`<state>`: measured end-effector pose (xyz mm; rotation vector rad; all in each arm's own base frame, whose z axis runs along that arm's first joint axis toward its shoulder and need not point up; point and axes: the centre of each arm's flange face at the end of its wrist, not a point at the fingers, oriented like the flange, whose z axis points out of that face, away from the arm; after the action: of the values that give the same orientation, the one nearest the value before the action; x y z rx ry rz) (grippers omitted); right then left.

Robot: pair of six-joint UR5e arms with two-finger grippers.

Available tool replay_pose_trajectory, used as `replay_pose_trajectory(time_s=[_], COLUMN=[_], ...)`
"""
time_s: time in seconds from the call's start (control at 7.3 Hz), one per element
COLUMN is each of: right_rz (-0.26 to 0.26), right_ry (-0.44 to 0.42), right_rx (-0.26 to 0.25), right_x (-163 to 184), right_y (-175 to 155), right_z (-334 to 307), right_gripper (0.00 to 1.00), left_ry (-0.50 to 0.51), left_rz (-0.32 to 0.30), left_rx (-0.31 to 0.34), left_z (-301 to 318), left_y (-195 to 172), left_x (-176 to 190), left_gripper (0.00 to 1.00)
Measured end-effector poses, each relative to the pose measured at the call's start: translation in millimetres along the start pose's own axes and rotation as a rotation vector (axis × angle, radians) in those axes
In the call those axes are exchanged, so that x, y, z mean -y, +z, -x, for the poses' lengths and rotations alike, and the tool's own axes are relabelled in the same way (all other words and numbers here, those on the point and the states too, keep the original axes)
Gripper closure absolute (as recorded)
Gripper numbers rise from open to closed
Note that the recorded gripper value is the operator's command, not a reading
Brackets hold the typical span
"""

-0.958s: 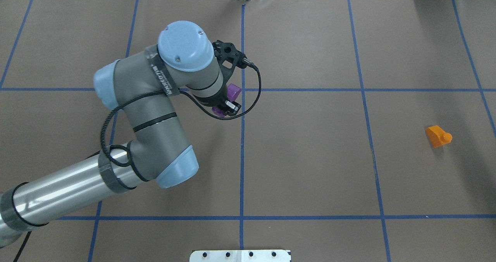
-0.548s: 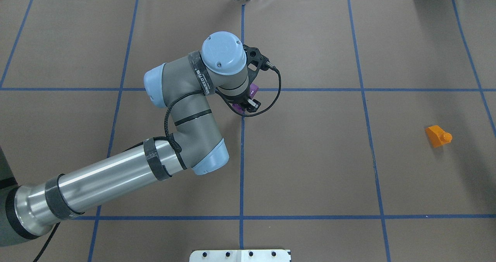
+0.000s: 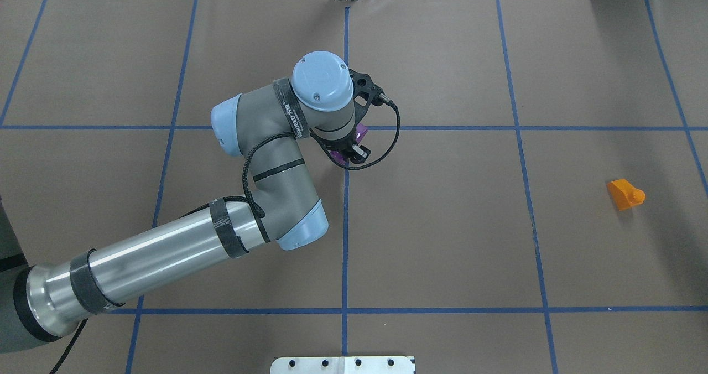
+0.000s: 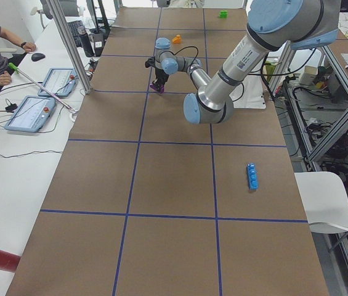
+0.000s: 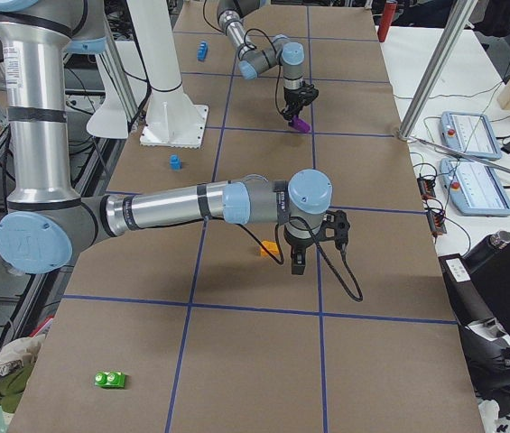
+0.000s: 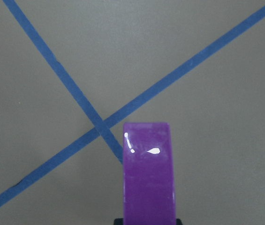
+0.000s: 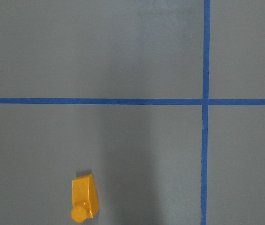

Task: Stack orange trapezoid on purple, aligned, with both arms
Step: 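Carry the purple block to the table center and release it, then raise the left gripper away while the right gripper reaches the orange block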

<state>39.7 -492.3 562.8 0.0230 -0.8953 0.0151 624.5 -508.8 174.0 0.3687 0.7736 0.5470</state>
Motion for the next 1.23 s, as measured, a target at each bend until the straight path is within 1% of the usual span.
replay_pose_trajectory(time_s=[0.14,0.27,0.41,0.68,0.82,0.96,1.23], right_rz=[0.001,0.001,0.001,-0.001,-0.002,-0.004,0.0], right_ry=[0.001,0.002,0.002,-0.001,-0.003,-0.008,-0.025], right_rx=[0.002,0.002,0.003,0.003,0.003,0.001,-0.002], right_x=[0,1,2,7,8,8,7], right_y=[1,1,0,-1,-1,-2,1], right_z=[-1,-1,0,2,2,3,10], right_gripper=[0.0,0.0,0.0,0.0,0.0,0.0,0.0], left_ry=[0.001,0.0,-0.001,-0.002,-0.005,-0.019,-0.065], left_rz=[0.008,0.013,0.014,-0.004,-0.03,-0.054,-0.079], left_rx=[0.003,0.006,0.008,0.001,-0.008,-0.033,-0.123], left_z=[0,1,1,2,7,20,63], left_y=[4,7,8,-3,-20,-45,-107], left_x=[-1,-2,-2,3,10,19,34], left_gripper=[0.59,0.23,0.12,0.01,0.0,0.0,0.0])
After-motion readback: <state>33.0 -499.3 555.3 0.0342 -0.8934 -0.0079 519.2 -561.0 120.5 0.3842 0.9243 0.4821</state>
